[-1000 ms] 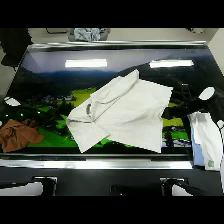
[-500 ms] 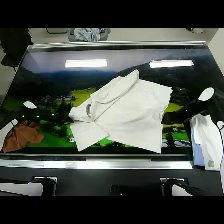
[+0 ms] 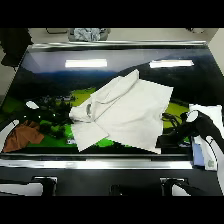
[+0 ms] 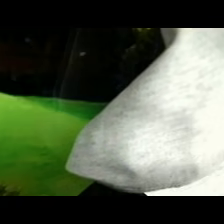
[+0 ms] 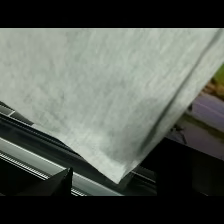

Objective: Fold the shirts.

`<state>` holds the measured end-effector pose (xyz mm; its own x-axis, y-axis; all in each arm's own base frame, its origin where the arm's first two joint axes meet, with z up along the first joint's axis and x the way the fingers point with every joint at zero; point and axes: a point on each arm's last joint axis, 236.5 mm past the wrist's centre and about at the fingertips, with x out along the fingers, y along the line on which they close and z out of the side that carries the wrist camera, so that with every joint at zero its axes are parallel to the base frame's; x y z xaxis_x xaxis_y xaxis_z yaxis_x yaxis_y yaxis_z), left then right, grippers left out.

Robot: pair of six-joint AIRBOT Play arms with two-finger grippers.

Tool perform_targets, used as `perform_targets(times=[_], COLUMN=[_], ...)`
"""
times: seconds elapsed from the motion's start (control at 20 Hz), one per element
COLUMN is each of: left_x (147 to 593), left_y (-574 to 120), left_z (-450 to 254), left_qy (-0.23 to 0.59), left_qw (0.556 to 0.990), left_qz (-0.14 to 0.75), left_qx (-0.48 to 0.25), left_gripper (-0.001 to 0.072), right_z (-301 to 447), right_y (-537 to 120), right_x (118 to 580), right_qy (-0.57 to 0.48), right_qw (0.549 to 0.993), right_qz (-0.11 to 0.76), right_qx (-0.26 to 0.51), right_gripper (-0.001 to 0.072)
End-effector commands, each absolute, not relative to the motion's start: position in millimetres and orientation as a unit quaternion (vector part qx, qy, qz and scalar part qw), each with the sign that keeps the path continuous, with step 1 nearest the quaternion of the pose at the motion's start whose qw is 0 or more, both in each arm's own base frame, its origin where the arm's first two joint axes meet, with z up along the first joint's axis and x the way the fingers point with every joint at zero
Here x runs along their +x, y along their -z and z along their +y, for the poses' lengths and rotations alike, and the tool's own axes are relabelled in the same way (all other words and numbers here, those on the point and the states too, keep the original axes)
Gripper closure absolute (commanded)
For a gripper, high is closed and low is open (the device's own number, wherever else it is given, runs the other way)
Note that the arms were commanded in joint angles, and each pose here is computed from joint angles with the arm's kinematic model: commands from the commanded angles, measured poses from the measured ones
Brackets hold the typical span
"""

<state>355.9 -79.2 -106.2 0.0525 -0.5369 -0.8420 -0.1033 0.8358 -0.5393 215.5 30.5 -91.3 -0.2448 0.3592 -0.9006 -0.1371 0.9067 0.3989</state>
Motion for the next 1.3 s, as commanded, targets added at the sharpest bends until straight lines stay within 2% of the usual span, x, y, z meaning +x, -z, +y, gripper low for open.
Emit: perform_targets(times=[0.0, 0.1, 0.25, 0.3, 0.35, 0.4, 0.45, 0.5, 0.6, 0.65, 0.8, 0.9, 0.95, 1.0, 1.1, 1.15, 1.25], left_x=[353.8, 352.1, 352.2, 352.4, 352.4, 352.2, 353.2, 354.0, 363.5, 376.4, 421.1, 421.1, 404.9, 380.6, 308.3, 269.3, 217.0], left_y=[93.2, 92.8, 92.4, 92.3, 92.2, 91.6, 89.7, 84.6, 57.4, 31.9, -105.8, -245.8, -325.8, -399.1, -529.8, -571.6, -604.7], left_z=[-84.6, -85.4, -85.4, -85.3, -85.3, -85.2, -84.4, -83.9, -78.7, -72.6, -49.5, -40.3, -37.9, -36.8, -31.8, -31.4, -40.8], left_qy=[0.174, 0.176, 0.176, 0.176, 0.178, 0.179, 0.179, 0.185, 0.2, 0.205, 0.2, 0.191, 0.181, 0.168, 0.12, 0.1, 0.096], left_qw=[0.683, 0.681, 0.681, 0.681, 0.682, 0.681, 0.681, 0.679, 0.688, 0.711, 0.834, 0.915, 0.949, 0.973, 0.991, 0.988, 0.979], left_qz=[0.666, 0.668, 0.668, 0.668, 0.667, 0.668, 0.667, 0.668, 0.657, 0.633, 0.484, 0.335, 0.242, 0.147, -0.042, -0.111, -0.172], left_qx=[-0.243, -0.243, -0.243, -0.243, -0.241, -0.241, -0.242, -0.242, -0.236, -0.227, -0.173, -0.119, -0.088, -0.058, -0.043, -0.044, -0.047], left_gripper=[0.067, 0.067, 0.067, 0.067, 0.067, 0.067, 0.067, 0.0671, 0.0673, 0.0674, 0.0674, 0.0673, 0.0673, 0.0673, 0.0673, 0.0673, 0.0673], right_z=[31.0, 32.3, 46.8, 54.5, 61.3, 64.0, 64.8, 63.9, 61.4, 55.9, 15.9, -15.4, -26.5, -30.9, -28.0, -21.6, -12.3], right_y=[102.6, 103.3, 107.4, 108.3, 107.9, 106.6, 106.3, 105.7, 88.6, 68.6, -50.1, -190.3, -277.0, -358.2, -497.1, -539.8, -569.0], right_x=[202.5, 203.8, 213.4, 218.9, 223.8, 226.3, 227.2, 229.6, 245.2, 263.7, 341.5, 375.3, 373.5, 357.6, 290.3, 253.5, 207.8], right_qy=[-0.203, -0.19, -0.181, -0.182, -0.183, -0.184, -0.186, -0.191, -0.225, -0.237, -0.207, -0.139, -0.092, -0.049, 0.028, 0.048, 0.062], right_qw=[0.601, 0.603, 0.619, 0.627, 0.633, 0.635, 0.637, 0.641, 0.662, 0.687, 0.806, 0.89, 0.924, 0.947, 0.961, 0.958, 0.953], right_qz=[0.769, 0.77, 0.753, 0.743, 0.734, 0.73, 0.728, 0.724, 0.702, 0.679, 0.554, 0.408, 0.314, 0.219, 0.036, -0.029, -0.08], right_qx=[0.071, 0.084, 0.128, 0.148, 0.166, 0.173, 0.174, 0.167, 0.131, 0.103, -0.035, -0.151, -0.198, -0.231, -0.273, -0.281, -0.287], right_gripper=[0.0088, 0.0095, 0.0175, 0.0178, 0.0243, 0.0368, 0.059, 0.066, 0.0662, 0.0662, 0.0662, 0.0662, 0.0662, 0.0662, 0.0662, 0.0662, 0.0662])
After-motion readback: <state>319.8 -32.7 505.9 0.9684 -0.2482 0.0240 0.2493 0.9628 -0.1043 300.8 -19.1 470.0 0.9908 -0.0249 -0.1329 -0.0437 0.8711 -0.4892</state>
